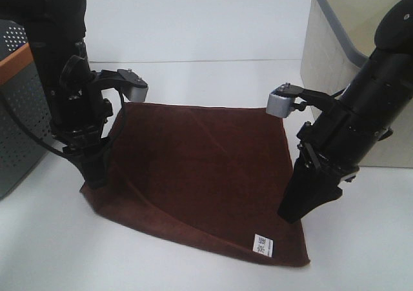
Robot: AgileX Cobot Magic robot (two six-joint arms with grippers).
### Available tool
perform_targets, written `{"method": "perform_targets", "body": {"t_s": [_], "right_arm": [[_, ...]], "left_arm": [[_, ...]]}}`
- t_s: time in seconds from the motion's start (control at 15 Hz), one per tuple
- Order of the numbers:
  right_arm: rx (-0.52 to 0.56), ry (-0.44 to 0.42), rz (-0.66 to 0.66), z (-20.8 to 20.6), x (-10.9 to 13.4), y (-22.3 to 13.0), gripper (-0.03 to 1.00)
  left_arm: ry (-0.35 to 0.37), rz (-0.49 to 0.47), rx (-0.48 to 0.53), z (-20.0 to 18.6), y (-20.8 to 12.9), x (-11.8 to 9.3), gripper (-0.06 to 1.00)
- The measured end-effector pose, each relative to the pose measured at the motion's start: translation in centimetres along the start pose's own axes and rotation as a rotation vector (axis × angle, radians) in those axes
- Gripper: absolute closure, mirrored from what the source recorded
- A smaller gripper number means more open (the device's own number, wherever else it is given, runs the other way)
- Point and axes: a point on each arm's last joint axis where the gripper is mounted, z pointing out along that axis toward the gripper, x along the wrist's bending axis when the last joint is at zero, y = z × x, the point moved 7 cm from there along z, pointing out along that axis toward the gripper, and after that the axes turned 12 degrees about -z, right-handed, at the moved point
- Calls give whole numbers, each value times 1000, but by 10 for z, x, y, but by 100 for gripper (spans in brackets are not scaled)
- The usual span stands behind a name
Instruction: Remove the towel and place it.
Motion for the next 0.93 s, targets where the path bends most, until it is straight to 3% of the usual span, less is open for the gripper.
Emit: {"method": "perform_targets", "body": {"t_s": [0.13,0.2,0.47,0.67,0.93], "right_arm": [[1,0,127,0,0,0,37],[3,-1,170,0,0,0,33],[3,-6,292,-1,0,0,30],[-51,-66,349,-27,6,9,27],[-200,-167,366,-81,25,27,27]], "left_arm": [[-5,-30,-2,0,0,-1,32],[-6,-59,-1,0,0,-1,32],[11,-116,7,0,-1,2,26],[18,-194,5,-2,-1,2,19],[5,-245,-148,-44,16,-8,18]]}}
